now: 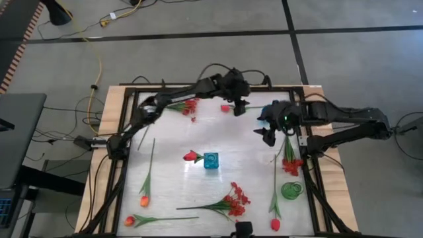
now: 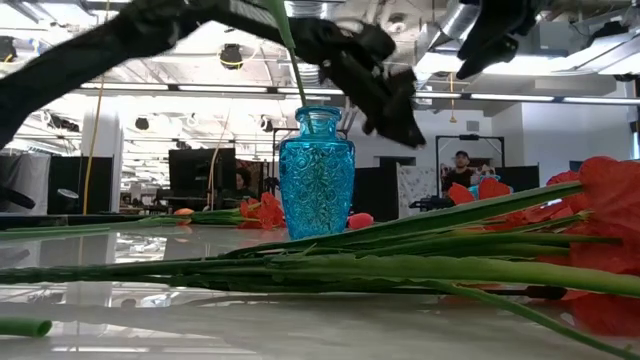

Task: Sort flowers into vase by color
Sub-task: Put the top pink flower into the bottom blue vase

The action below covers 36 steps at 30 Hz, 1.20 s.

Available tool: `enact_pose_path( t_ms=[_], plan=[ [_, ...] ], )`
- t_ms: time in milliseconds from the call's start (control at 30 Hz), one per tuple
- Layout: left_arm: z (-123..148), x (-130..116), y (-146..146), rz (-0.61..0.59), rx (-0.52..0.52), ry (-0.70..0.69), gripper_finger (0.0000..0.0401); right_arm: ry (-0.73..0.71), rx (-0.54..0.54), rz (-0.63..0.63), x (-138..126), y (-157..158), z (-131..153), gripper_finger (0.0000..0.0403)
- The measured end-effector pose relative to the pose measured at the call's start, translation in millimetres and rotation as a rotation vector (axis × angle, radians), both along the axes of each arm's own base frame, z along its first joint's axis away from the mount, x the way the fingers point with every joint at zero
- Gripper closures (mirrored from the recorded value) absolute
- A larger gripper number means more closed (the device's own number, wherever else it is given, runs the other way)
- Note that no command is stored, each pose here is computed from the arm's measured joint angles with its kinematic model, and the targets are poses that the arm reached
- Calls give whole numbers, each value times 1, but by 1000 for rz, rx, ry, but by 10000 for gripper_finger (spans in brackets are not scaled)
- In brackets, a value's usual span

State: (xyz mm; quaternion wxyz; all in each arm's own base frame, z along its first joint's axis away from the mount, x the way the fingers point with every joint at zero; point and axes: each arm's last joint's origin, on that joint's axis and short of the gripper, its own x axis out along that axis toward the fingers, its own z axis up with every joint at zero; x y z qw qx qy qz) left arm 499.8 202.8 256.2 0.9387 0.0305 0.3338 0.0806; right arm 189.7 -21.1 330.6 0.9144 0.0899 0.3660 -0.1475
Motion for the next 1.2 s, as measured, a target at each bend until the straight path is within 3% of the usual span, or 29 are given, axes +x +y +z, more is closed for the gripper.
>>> enact_pose_path(
  t_ms=[200, 433, 533, 867, 1200],
  plan=[
    [-39, 13, 11, 55, 19, 63, 227, -10, 64, 25, -6, -26, 1, 101],
    [-60, -4, 24, 69, -46, 248, 227, -49, 122, -45, -9, -43, 2, 101],
    [-64, -13, 29, 38, -77, 306, 227, -98, 124, -79, -7, -48, 5, 101],
    [-86, -23, 29, -58, -22, 429, 227, -149, 113, -86, -4, -50, 8, 101],
    [-90, -28, 38, -27, 22, 475, 227, -150, 114, -88, -4, -50, 9, 101]
  ],
)
